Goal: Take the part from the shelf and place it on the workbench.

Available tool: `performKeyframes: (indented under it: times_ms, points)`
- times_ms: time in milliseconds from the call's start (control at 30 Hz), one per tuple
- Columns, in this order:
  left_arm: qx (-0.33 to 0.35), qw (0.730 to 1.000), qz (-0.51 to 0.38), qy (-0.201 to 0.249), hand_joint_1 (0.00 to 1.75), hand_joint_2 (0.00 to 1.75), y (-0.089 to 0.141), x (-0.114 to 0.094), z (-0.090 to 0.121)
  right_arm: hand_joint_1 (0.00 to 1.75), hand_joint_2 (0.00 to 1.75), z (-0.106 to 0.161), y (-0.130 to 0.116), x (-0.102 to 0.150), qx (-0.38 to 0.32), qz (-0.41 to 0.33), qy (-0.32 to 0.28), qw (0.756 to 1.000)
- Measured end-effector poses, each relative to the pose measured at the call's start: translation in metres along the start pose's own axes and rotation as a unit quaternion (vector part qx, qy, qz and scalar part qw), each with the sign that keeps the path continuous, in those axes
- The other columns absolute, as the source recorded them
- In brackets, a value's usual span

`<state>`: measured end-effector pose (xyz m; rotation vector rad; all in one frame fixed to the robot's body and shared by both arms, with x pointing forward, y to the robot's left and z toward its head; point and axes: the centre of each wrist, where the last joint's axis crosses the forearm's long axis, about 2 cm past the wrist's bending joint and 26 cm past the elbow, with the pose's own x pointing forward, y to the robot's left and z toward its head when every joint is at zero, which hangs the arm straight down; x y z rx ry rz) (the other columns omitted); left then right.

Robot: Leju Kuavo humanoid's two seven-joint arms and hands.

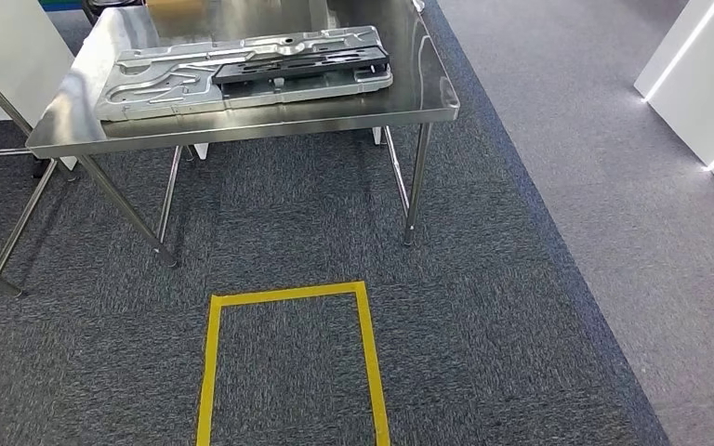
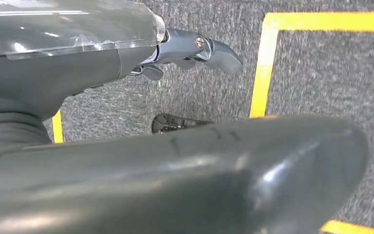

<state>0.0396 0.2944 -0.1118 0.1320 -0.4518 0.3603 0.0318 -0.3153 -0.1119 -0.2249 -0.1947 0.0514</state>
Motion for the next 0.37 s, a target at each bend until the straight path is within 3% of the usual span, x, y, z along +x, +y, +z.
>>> performKeyframes:
  times_ms: [33,67,167,200,367]
  points:
    - [0.000,1.000,0.000,-0.001,0.00,0.00,0.0000,0.0002,-0.0001,0.00,1.75,0.0000,-0.0001,0.0000,0.000,-0.004,0.007,1.000]
    - [-0.001,1.000,-0.001,-0.002,0.00,0.00,0.0002,0.0005,-0.0002,0.00,1.31,0.0000,-0.0002,-0.0001,-0.001,-0.009,0.014,1.000]
    - [0.001,1.000,0.001,-0.004,0.00,1.31,0.0009,0.0008,-0.0004,0.00,0.00,-0.0001,-0.0004,-0.0001,-0.002,-0.017,0.027,0.999]
    - [0.001,1.000,0.002,-0.005,0.00,1.75,0.0011,0.0008,-0.0004,0.00,0.00,-0.0001,-0.0004,-0.0001,-0.001,-0.018,0.027,0.999]
    - [0.003,1.000,0.003,-0.011,0.00,1.75,0.0012,0.0009,-0.0004,0.00,0.00,-0.0001,-0.0004,0.0001,0.002,-0.023,0.026,0.999]
